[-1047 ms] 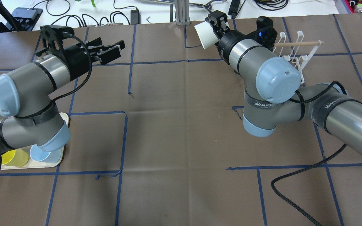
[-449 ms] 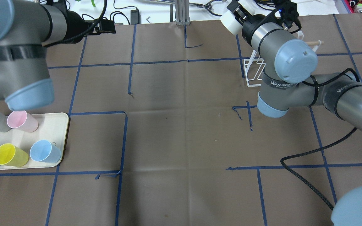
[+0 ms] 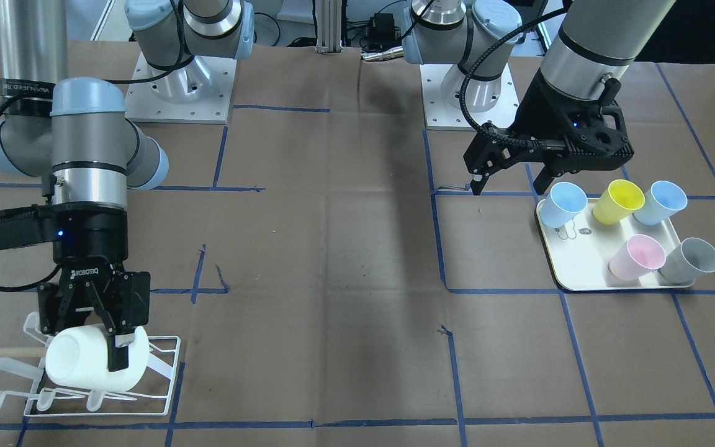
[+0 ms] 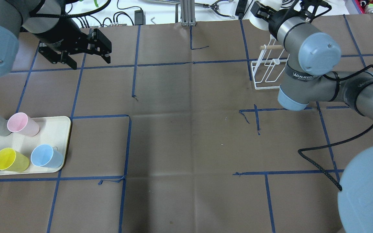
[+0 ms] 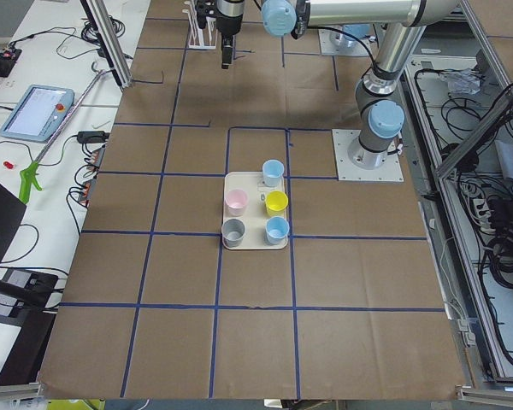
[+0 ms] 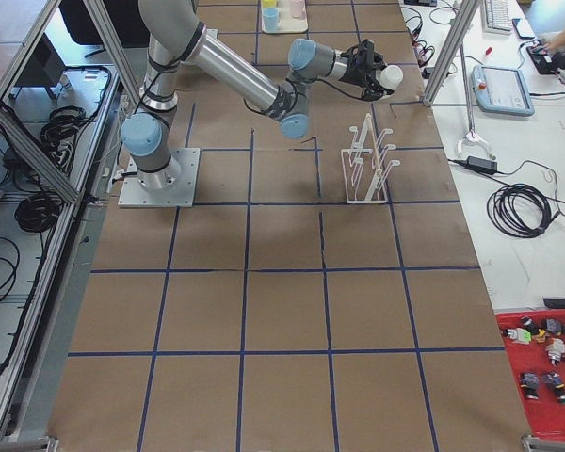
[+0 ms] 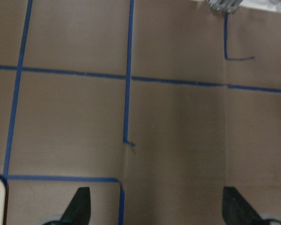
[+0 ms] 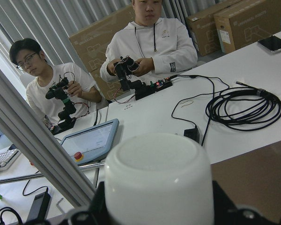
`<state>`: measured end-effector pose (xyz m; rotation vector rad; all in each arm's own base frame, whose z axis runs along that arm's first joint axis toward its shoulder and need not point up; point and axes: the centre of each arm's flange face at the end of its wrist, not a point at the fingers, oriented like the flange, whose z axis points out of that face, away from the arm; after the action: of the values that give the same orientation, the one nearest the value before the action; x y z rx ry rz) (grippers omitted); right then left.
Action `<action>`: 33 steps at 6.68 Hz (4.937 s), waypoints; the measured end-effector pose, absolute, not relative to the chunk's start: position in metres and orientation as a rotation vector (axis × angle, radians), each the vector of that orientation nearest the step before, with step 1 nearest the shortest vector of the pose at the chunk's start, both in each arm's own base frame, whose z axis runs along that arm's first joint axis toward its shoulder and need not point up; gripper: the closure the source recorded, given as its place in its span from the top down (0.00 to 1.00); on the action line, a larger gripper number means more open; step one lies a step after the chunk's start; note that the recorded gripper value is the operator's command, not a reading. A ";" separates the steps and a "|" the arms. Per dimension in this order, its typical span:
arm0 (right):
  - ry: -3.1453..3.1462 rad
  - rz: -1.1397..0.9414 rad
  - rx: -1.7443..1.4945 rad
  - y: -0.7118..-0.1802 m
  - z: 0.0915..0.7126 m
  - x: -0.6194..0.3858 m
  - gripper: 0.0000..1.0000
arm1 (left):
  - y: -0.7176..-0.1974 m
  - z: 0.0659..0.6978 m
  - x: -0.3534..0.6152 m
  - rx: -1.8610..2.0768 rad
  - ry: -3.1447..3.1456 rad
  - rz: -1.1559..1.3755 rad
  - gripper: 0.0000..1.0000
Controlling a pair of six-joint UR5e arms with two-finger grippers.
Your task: Transfer IKEA cup to right arm and place on rack
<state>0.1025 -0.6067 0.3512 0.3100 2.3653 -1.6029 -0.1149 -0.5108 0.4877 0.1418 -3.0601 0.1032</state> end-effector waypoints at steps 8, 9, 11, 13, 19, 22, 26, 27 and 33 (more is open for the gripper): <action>2.462 -1.724 0.119 -0.646 0.271 0.061 0.27 | -0.408 0.422 0.041 0.018 -3.129 -0.124 1.00; 2.474 -1.706 0.122 -0.643 0.264 0.061 0.54 | -0.395 0.404 0.064 0.022 -3.130 -0.110 1.00; 2.497 -1.673 0.131 -0.637 0.253 0.061 1.00 | -0.385 0.368 0.082 0.043 -3.150 -0.067 0.99; 2.502 -1.670 0.133 -0.635 0.252 0.061 1.00 | -0.381 0.323 0.082 0.045 -3.170 -0.022 0.99; 2.430 -1.763 0.121 -0.625 0.309 0.068 1.00 | -0.384 0.239 0.090 0.021 -3.184 -0.103 0.78; 2.355 -1.697 0.179 -0.589 0.368 0.106 1.00 | -0.381 0.237 0.094 0.019 -3.209 -0.151 0.17; 2.130 -1.369 0.440 -0.506 0.397 0.163 1.00 | -0.386 0.246 0.094 -0.006 -3.205 -0.109 0.00; 2.063 -1.262 0.509 -0.487 0.398 0.177 1.00 | -0.392 0.258 0.097 -0.018 -3.214 -0.073 0.00; 1.797 -0.869 0.910 -0.434 0.388 0.204 1.00 | -0.511 0.464 0.117 -0.134 -3.025 0.195 0.00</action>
<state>0.2040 -0.4345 0.3876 0.9104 1.7973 -0.8688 0.1170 -0.5110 0.4642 -0.1338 -3.0250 0.1949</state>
